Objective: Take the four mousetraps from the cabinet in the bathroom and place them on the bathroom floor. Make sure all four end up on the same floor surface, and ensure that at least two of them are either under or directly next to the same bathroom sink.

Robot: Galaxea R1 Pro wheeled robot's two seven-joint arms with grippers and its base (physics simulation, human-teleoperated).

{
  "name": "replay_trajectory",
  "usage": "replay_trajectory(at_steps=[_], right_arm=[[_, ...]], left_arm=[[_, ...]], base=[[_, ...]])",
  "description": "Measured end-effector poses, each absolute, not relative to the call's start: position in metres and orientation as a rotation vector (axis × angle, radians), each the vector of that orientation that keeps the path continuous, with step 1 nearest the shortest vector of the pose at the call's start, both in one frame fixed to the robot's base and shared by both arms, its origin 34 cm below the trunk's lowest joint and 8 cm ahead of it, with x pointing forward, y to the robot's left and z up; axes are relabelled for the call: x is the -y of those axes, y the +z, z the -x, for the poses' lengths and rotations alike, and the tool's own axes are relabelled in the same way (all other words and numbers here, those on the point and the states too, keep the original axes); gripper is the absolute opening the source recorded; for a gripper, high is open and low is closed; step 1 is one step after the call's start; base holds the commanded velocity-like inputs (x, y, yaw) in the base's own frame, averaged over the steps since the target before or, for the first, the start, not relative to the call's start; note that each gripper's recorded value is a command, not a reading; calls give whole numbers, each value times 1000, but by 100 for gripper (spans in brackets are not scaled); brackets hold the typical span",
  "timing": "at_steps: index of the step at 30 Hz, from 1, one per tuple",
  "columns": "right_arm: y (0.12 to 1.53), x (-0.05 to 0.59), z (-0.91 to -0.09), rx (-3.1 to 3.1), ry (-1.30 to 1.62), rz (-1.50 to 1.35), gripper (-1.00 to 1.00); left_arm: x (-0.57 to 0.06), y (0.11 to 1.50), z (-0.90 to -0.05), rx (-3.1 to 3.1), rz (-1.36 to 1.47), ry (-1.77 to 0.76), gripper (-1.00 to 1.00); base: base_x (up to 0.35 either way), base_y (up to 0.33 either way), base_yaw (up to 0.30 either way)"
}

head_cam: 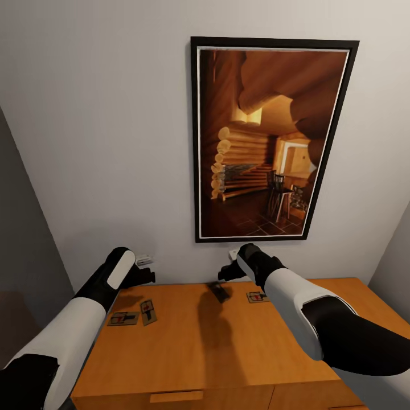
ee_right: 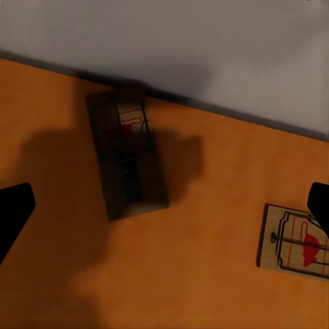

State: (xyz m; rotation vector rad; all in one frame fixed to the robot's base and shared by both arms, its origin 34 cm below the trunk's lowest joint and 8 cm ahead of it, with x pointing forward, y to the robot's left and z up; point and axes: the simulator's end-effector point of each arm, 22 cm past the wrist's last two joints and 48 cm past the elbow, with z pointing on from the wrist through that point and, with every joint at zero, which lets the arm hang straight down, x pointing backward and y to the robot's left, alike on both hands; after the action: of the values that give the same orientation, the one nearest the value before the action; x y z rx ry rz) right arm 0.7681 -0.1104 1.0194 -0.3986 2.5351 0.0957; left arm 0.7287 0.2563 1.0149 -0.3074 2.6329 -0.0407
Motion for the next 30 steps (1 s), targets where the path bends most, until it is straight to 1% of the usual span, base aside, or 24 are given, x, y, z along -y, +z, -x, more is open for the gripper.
replay_trajectory(at_steps=[30], right_arm=[[992,122,-755,-2578,46,421,100]], left_arm=[[-256,1016,-729,-2628,306,-39,100]], base=[[0,0,0]])
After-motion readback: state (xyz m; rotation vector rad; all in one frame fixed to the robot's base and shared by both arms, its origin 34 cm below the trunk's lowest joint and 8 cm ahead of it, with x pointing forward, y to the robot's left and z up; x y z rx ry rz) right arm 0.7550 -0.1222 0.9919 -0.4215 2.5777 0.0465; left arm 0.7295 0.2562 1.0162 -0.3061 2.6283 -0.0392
